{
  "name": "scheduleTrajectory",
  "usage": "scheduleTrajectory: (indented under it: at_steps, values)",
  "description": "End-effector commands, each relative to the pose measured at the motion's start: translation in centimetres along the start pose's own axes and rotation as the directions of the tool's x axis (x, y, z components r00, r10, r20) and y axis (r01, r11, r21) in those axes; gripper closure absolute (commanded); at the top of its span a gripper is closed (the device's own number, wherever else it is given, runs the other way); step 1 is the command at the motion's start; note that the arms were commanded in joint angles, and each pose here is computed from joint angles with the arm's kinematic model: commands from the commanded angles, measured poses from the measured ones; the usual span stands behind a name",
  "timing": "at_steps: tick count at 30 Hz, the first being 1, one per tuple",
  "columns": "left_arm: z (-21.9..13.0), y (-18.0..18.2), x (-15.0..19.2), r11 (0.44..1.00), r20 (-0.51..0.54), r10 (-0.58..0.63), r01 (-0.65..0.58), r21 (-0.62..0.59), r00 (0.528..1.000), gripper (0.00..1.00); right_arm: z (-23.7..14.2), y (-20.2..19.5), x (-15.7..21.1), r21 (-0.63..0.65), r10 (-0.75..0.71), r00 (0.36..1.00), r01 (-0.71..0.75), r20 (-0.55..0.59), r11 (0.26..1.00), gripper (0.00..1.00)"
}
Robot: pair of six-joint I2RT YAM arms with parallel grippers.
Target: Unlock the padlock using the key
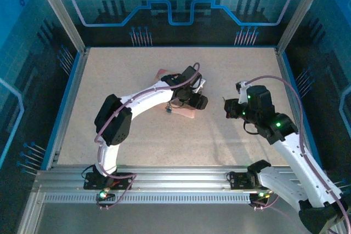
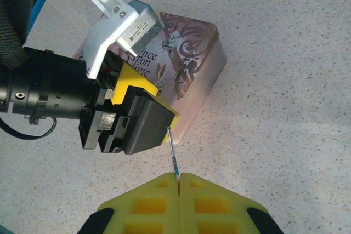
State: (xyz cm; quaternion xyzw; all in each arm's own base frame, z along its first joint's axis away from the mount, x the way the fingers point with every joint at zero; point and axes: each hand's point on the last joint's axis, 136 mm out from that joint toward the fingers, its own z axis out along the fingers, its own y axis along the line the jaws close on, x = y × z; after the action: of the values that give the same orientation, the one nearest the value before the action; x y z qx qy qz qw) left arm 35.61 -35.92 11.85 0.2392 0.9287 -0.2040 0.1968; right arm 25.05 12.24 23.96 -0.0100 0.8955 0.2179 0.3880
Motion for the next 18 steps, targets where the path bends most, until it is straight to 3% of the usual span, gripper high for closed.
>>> scheduleTrajectory:
  at_steps: [1,4,8,12,18]
  values:
    - [-4.2,-2.2,-1.9,0.998,0.084,0.002,-0.008,0.068,0.996,0.29,0.8,0.4,-0.1,-0.040,0.030,1.000,-0.030,-0.003,0.999,1.00]
    - [-7.1,-2.3,-3.2,0.996,0.154,0.005,-0.019,0.088,0.988,0.28,2.3,1.3,0.4,-0.105,0.066,0.997,-0.069,-0.028,0.992,1.00]
    - [-10.7,0.4,-3.0,0.995,0.216,-0.056,0.038,0.089,0.975,0.29,4.6,3.2,0.1,-0.226,0.132,0.991,-0.137,-0.034,0.964,1.00]
    - [-14.0,4.3,-0.7,0.986,0.278,-0.155,0.132,0.100,0.948,0.28,7.1,4.8,-0.1,-0.310,0.170,0.984,-0.179,-0.057,0.934,1.00]
    - [-15.2,7.8,3.6,0.971,0.333,-0.236,0.211,0.111,0.913,0.26,11.3,7.4,0.1,-0.359,0.155,0.981,-0.186,-0.112,0.914,1.00]
